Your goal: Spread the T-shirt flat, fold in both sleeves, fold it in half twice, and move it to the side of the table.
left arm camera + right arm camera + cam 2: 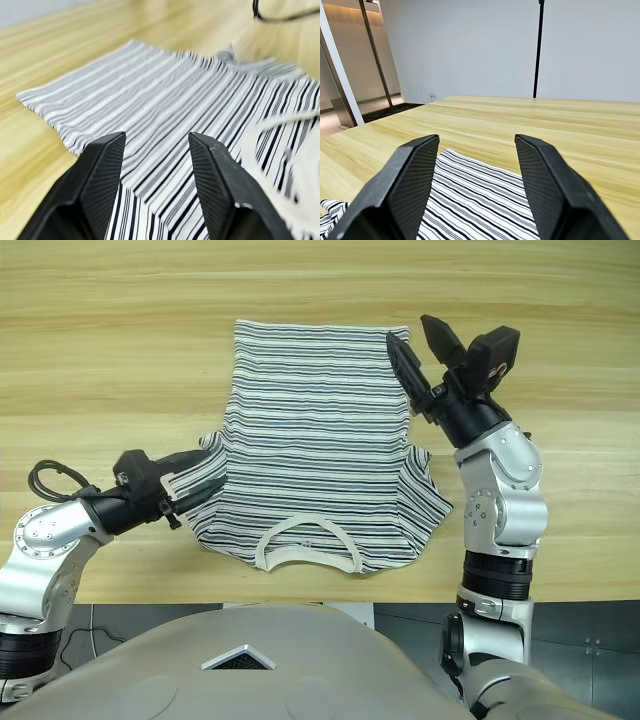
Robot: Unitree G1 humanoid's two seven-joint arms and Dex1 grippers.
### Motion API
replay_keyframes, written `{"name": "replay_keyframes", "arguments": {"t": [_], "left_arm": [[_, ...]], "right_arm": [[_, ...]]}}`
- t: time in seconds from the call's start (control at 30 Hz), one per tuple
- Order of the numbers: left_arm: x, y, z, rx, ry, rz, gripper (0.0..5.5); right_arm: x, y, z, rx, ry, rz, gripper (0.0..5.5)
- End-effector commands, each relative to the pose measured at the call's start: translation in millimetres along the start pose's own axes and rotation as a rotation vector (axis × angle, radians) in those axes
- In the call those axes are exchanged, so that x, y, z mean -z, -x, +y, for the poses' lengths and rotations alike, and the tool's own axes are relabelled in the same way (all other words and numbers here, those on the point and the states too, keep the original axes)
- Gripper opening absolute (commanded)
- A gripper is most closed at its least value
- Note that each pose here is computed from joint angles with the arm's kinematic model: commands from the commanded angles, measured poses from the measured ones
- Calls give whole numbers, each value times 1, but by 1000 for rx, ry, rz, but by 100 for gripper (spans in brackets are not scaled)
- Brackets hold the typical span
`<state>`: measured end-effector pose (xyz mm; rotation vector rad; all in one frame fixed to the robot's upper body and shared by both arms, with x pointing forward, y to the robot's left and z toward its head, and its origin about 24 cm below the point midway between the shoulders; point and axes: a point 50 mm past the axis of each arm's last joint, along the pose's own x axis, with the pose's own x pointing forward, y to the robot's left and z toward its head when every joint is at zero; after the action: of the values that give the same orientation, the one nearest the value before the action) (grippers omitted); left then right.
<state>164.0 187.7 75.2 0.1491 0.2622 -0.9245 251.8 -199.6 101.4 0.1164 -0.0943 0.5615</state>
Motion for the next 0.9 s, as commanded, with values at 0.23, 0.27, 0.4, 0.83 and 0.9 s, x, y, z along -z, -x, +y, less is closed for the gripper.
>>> {"name": "replay_keyframes", "arguments": {"t": [0.23,0.27,0.4,0.83,0.9], "left_arm": [[41,27,29,-397,336,142,234],[46,30,28,-454,439,141,234],[60,43,17,-621,729,136,234],[80,37,-6,-626,1038,196,234],[81,29,-2,-618,1021,195,234]], "right_arm": [[-3,4,-2,51,22,-27,280],[-5,4,-2,55,24,-33,280],[-9,3,-2,64,29,-54,280],[-11,0,1,53,55,-54,280],[-9,1,1,50,57,-48,280]]}}
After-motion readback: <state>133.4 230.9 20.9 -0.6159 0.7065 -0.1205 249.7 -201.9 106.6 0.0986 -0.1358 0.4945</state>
